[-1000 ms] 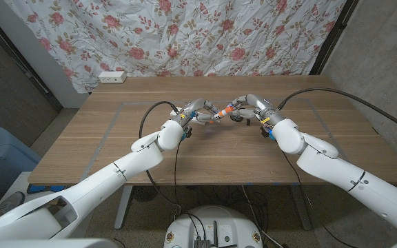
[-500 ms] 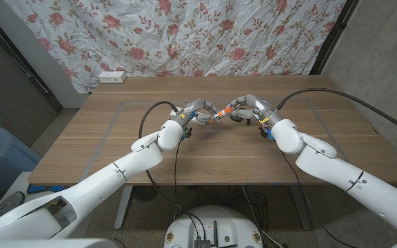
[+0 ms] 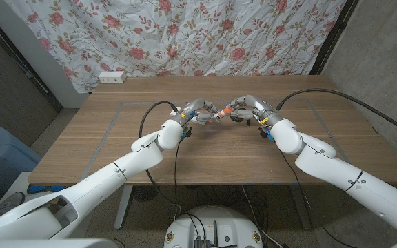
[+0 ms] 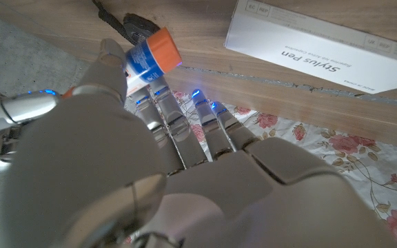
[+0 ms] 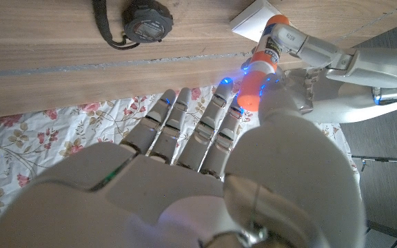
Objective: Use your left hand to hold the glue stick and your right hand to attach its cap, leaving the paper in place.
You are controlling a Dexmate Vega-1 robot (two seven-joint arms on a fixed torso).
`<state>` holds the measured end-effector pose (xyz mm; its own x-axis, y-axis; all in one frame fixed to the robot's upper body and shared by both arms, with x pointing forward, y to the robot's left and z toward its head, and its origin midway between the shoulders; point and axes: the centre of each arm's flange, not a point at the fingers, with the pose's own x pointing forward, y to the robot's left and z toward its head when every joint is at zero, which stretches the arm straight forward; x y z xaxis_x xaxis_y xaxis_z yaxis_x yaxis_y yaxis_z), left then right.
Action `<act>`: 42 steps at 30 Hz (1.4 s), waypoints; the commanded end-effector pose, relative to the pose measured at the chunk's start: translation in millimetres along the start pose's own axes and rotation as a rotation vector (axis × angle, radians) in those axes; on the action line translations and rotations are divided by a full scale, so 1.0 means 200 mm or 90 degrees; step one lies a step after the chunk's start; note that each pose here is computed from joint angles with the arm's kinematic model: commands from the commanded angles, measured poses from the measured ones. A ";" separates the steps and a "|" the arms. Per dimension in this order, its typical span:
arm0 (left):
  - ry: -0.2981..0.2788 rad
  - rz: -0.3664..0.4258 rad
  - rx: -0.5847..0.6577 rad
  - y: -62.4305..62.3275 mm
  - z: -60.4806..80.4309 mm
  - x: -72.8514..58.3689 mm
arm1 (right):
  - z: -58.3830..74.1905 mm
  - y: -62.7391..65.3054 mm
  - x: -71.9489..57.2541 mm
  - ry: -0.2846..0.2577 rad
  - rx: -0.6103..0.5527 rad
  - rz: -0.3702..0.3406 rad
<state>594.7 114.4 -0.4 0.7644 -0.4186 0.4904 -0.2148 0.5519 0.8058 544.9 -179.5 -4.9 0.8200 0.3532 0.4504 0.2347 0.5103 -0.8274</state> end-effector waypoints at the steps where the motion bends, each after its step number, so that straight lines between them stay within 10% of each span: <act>1: 0.000 0.001 -0.001 -0.01 0.01 -0.02 | 0.00 0.02 0.00 0.000 0.004 -0.002; 42: 0.003 0.003 -0.001 0.00 0.00 -0.05 | 0.04 0.04 -0.01 -0.007 0.013 -0.002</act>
<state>586.8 117.2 -5.8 0.7666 -0.4096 0.4945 -0.2194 0.5568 0.8012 545.2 -170.4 -11.3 0.8159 0.3508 0.4596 0.2344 0.5260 -0.8176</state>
